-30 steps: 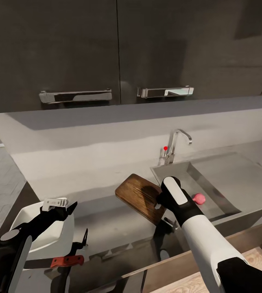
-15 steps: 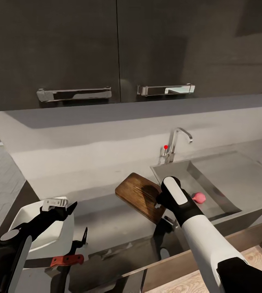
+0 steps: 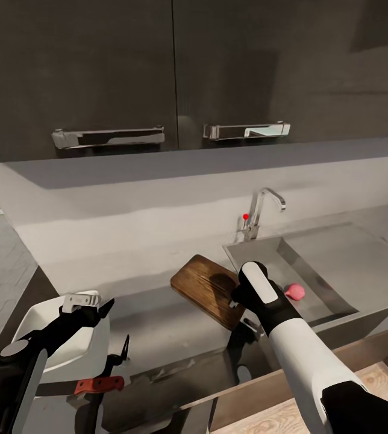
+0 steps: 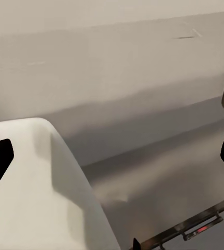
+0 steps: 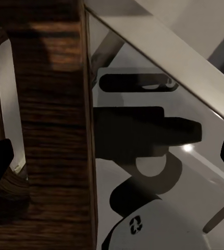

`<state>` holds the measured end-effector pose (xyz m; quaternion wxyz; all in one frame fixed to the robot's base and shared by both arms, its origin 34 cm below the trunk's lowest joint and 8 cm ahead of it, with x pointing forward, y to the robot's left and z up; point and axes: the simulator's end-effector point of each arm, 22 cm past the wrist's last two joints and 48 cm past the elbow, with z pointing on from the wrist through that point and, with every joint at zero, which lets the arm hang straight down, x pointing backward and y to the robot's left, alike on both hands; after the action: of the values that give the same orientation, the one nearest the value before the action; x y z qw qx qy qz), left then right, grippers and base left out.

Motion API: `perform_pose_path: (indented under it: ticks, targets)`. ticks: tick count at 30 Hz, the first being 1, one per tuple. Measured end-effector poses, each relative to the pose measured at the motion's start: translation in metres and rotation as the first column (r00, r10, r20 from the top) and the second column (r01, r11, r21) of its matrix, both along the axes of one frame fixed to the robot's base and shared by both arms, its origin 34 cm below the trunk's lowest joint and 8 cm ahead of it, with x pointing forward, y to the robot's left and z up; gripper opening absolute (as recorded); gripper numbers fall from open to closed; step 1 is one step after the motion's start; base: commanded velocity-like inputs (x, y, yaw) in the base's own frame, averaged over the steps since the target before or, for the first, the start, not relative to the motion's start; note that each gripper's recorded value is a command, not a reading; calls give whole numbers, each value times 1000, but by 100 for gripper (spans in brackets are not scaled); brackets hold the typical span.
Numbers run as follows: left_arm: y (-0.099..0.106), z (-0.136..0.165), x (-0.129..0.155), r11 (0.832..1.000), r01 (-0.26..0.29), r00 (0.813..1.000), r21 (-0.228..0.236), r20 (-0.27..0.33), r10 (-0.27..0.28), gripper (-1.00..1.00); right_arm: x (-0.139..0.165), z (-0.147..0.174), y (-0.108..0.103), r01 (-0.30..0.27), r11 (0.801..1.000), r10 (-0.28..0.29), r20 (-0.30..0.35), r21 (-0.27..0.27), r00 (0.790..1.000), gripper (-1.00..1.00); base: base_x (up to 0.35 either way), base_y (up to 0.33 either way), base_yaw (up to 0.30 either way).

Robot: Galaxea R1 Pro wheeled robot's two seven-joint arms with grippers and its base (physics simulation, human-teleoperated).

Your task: In the kitchen, take the Vidalia onion out of the sink, dice it on the chopping board with the paring knife, put the diced onion into the bowl on the countertop, then place both the paring knife and the chopping board into the sink.

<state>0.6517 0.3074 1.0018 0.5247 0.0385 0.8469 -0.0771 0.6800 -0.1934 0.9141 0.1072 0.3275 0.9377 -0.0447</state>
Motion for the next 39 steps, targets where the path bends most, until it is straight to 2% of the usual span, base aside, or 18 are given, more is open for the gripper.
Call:
perform_pose_path:
  ticks: [7,8,39]
  targets:
    - [0,0,0,1000,0,1000,0,-1,0,100,0,0,0,0,1000,0,-1,0,1000,100,0,0,0]
    - [0,0,0,1000,0,1000,0,-1,0,100,0,0,0,0,1000,0,0,0,1000,-100,0,0,0]
    - [0,10,0,1000,0,1000,0,19,0,100,1,11,0,-1,1000,1,18,0,1000,-100,0,0,0]
